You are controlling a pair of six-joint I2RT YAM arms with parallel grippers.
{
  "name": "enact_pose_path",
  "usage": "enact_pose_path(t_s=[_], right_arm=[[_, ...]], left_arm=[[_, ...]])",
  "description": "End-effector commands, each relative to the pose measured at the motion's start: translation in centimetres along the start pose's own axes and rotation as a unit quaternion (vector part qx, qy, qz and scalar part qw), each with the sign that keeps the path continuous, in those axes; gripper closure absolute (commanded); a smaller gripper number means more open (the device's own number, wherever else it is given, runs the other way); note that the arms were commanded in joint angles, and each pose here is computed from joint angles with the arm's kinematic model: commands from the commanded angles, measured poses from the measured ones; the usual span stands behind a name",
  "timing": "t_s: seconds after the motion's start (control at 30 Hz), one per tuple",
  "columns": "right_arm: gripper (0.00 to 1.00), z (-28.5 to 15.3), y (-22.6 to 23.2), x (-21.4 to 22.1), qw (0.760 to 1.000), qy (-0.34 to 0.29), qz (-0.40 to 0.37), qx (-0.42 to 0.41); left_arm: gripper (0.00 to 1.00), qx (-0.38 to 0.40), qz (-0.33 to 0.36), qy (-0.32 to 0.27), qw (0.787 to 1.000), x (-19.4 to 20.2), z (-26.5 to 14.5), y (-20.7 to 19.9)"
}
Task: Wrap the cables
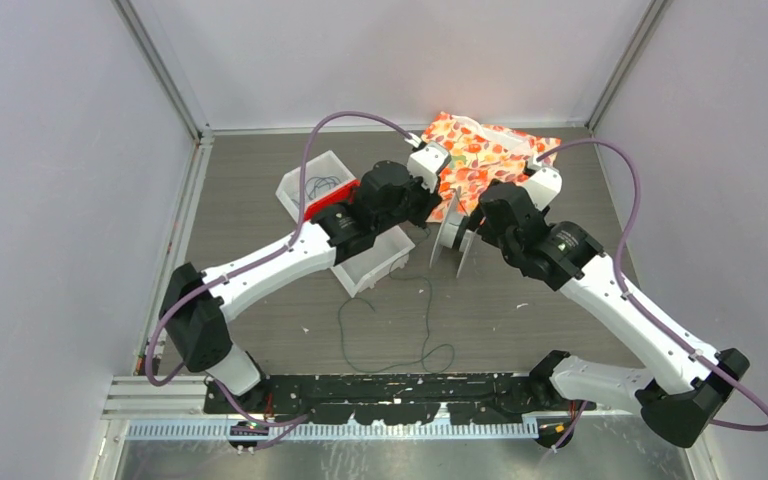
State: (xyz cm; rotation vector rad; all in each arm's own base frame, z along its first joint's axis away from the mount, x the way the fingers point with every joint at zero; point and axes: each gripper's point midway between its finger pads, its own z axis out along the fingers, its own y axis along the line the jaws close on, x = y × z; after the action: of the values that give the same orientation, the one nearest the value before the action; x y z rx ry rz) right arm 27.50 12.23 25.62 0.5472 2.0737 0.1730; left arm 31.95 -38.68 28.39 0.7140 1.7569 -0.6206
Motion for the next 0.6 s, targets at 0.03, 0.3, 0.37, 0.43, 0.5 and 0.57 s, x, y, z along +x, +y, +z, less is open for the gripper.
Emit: enact_pose_path(t_s=[0.03,0.3,0.37,0.43,0.5,0.57], right_arm=[[0.31,0.6,1.5,1.0,0.999,0.017,0.029,-0.027],[0.31,1.8,1.3,2.6,0.998,0.038,0.034,-0.02],[0.3,2.1,1.2,2.9,0.998,0.04,0.035,-0.017],[0.3,2.3,1.0,2.9,0.998,0.041,0.041,-0.011],[0.3,2.5,0.8,2.8,0.998,0.04,0.049,-0.006],[0.3,2.8,0.6,2.7,0.998,0.038,0.055,-0.004]], left_arm=[[1.0,-0.03,0.038,-0.052,0.997,-1.7,0.3,0.8],[1.0,-0.017,0.006,-0.056,0.998,-1.5,-0.2,0.1],[0.99,-0.013,-0.017,-0.06,0.998,-1.4,-0.3,-0.2],[0.99,-0.005,-0.036,-0.062,0.997,-1.2,-0.3,-0.5],[1.0,0.002,-0.048,-0.061,0.997,-1.0,-0.2,-0.9],[0.99,0.008,-0.055,-0.056,0.997,-0.6,0.2,-1.1]])
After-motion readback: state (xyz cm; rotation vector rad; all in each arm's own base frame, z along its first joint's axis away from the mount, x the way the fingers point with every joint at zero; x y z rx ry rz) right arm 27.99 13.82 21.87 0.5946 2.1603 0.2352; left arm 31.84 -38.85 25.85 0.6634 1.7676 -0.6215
